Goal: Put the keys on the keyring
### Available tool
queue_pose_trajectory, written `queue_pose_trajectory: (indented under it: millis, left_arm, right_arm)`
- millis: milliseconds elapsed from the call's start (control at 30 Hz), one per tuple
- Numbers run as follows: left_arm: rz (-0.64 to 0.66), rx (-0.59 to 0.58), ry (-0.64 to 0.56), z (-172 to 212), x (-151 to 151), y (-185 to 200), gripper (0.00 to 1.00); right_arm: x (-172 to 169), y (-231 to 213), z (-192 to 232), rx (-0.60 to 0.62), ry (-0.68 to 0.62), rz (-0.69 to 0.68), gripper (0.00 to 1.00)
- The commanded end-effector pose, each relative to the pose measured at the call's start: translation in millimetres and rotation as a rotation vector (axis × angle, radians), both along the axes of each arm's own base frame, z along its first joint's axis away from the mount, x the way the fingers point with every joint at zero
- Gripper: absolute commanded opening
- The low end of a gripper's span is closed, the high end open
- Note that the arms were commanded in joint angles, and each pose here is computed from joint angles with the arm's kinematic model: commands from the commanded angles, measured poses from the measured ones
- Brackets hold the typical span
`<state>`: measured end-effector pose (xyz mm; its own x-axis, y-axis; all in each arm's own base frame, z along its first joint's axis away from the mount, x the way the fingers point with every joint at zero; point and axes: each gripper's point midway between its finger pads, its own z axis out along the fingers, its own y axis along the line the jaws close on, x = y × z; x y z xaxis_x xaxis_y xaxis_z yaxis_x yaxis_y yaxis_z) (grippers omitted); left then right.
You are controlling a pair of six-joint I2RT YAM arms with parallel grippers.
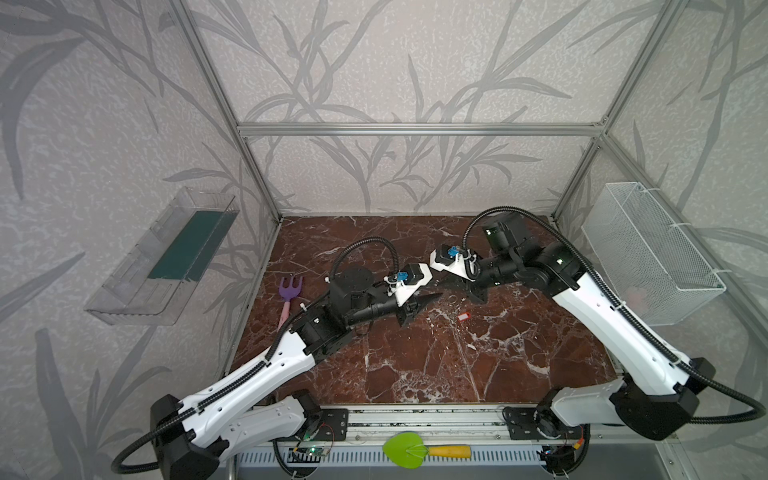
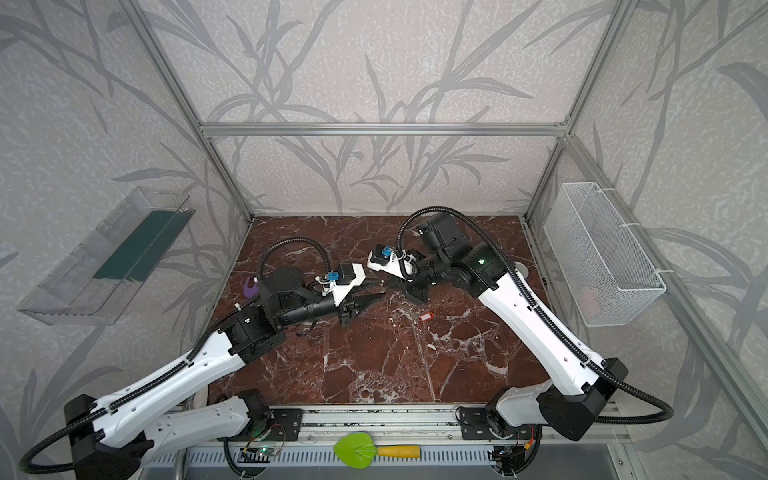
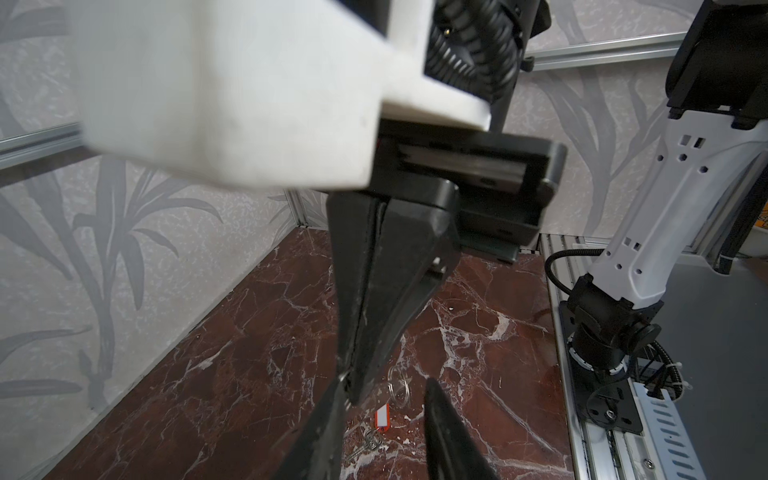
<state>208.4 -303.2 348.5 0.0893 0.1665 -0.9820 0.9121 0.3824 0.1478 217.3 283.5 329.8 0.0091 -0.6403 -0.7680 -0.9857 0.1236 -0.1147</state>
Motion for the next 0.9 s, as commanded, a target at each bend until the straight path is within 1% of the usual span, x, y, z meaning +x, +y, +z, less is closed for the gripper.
queue_pose_trajectory:
  millis: [0, 133, 200, 367, 533, 867]
  left_arm:
    - [0.100, -0.034, -0.075, 15, 14, 12, 0.35]
    - [0.078, 0.002, -0.046, 7, 13, 9, 0.33]
    - [0.039, 0.020, -0.022, 3, 8, 5, 0.31]
    - [-0.049, 0.056, 0.036, -5, -1, -6, 0.23]
    - [-0.065, 0.069, 0.049, -8, -3, -8, 0.16]
    - [-0.104, 0.132, 0.118, -21, -8, -11, 0.15]
  right_arm:
    - [-24, 4, 3, 0.027, 0.044, 0.071, 0.00]
    - [-25, 5, 4, 0.035, 0.046, 0.077, 0.00]
    - [-25, 5, 5, 0.042, 0.044, 0.078, 0.00]
    - [-26, 5, 8, 0.051, 0.038, 0.076, 0.00]
    - [-27, 4, 9, 0.058, 0.036, 0.076, 0.00]
    - [-30, 4, 17, 0.089, 0.025, 0.079, 0.00]
